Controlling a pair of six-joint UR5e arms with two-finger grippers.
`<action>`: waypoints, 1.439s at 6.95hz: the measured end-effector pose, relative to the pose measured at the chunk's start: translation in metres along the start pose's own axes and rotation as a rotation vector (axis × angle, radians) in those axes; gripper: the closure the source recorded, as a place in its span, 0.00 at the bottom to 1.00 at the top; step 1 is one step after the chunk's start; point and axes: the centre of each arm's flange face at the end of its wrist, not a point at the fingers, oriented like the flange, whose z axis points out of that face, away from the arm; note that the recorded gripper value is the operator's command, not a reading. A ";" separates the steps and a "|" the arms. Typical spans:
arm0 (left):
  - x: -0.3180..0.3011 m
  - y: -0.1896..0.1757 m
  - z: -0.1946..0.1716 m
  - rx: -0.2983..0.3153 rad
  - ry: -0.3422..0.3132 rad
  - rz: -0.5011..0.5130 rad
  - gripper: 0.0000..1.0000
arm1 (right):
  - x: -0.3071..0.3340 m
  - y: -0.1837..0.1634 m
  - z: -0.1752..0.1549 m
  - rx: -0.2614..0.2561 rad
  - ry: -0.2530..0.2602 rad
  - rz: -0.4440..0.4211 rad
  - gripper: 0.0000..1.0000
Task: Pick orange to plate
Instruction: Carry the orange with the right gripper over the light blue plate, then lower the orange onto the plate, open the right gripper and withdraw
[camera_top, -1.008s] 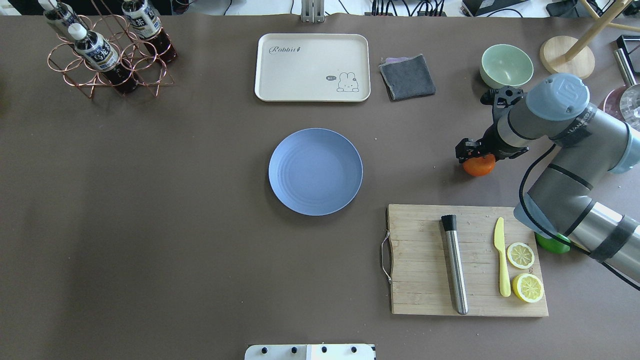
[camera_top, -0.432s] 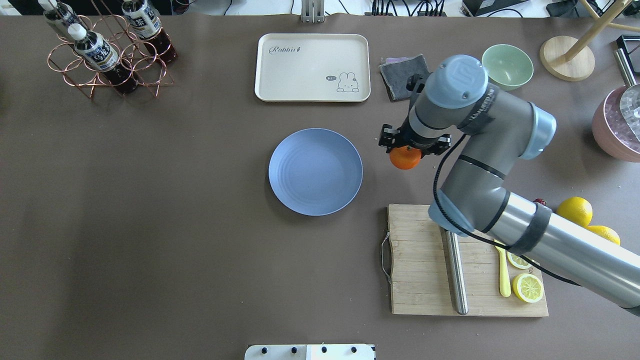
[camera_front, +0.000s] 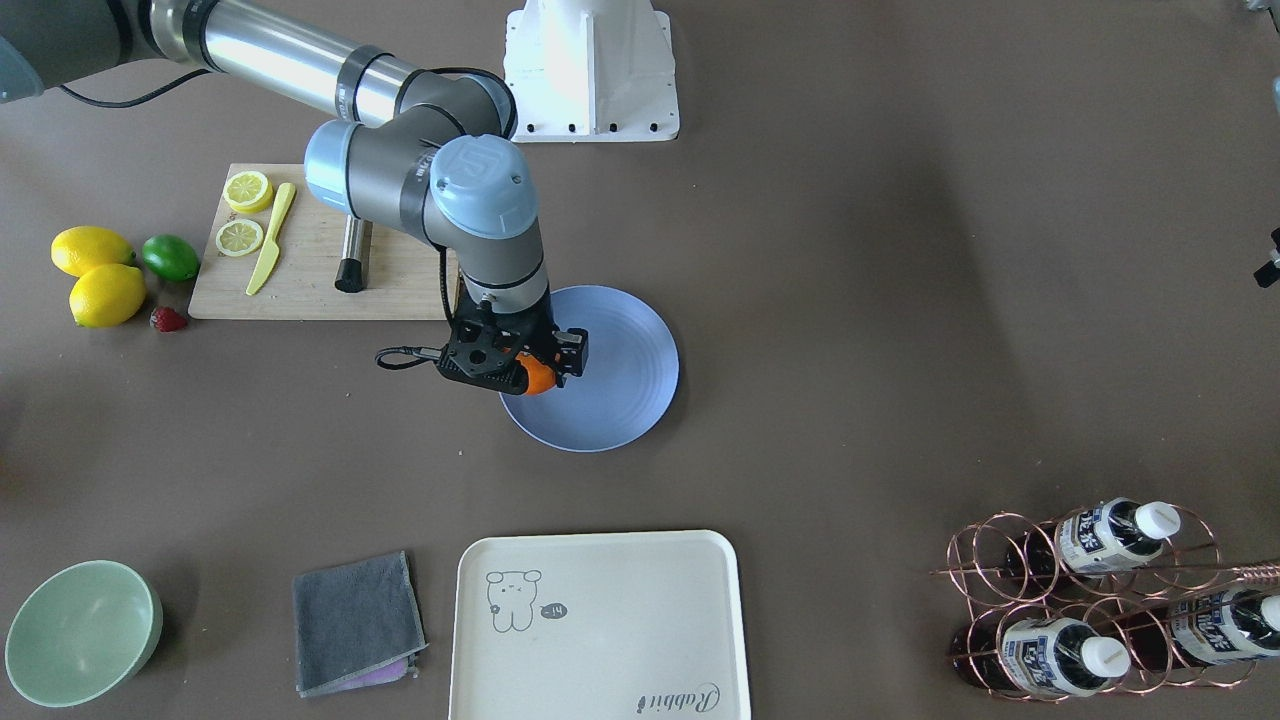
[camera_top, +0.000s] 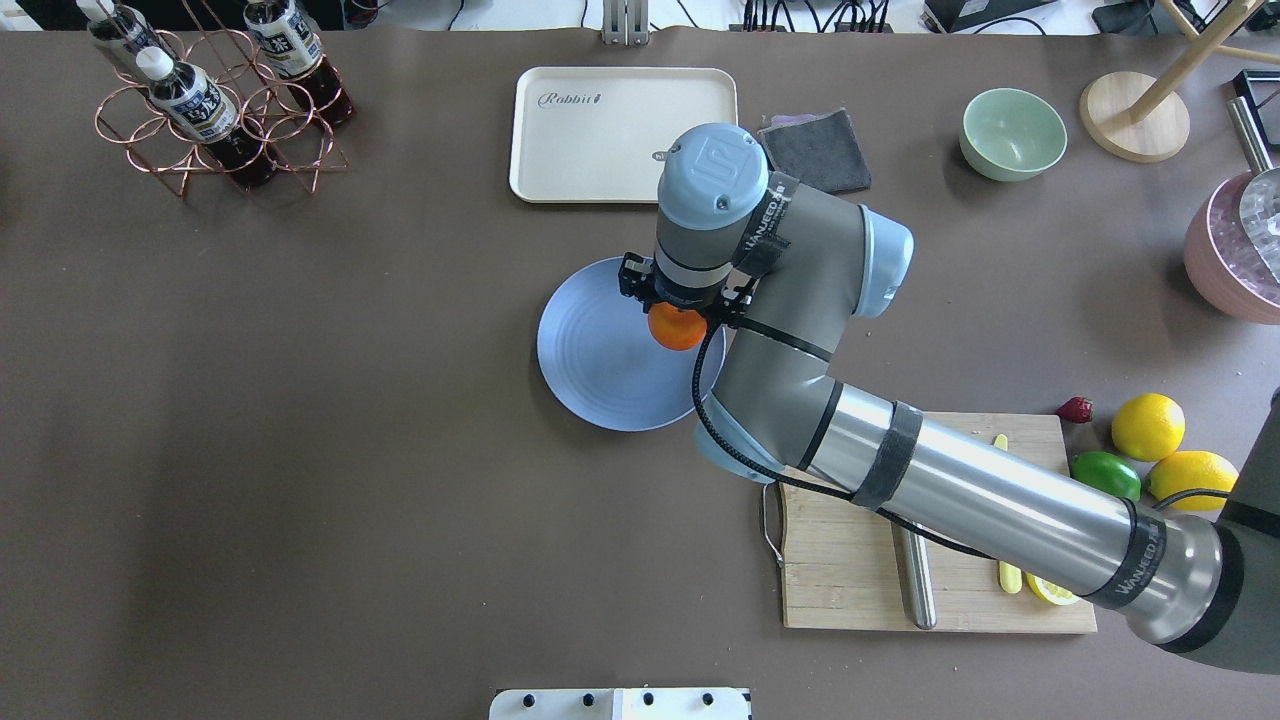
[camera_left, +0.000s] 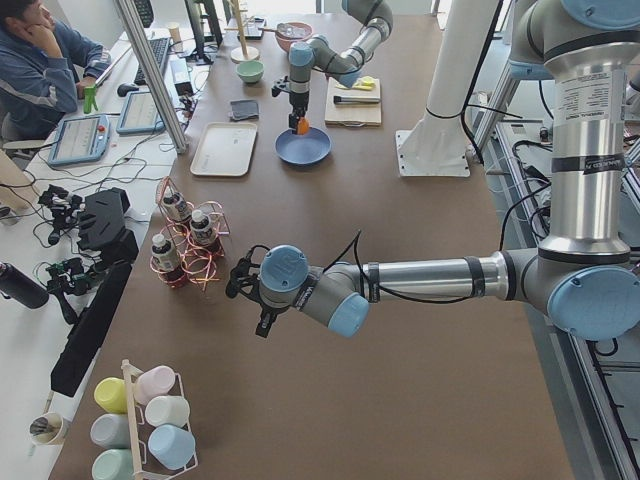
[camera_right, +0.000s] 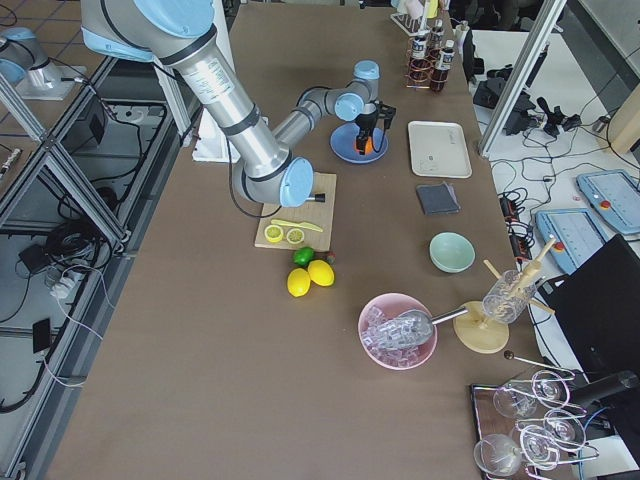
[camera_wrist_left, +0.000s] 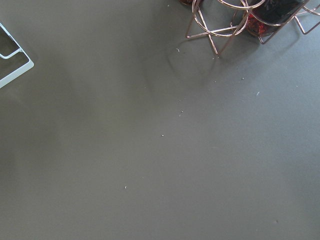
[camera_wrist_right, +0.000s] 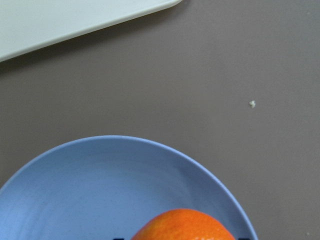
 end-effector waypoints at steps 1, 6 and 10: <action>0.000 0.000 0.000 0.000 0.000 0.000 0.01 | -0.010 0.016 0.008 -0.006 0.006 0.002 1.00; 0.000 0.002 0.000 -0.001 0.002 -0.001 0.01 | -0.022 0.045 0.020 0.003 0.014 -0.039 0.00; -0.005 0.010 0.002 -0.010 0.001 -0.008 0.02 | -0.010 -0.018 -0.018 0.007 -0.013 -0.087 0.00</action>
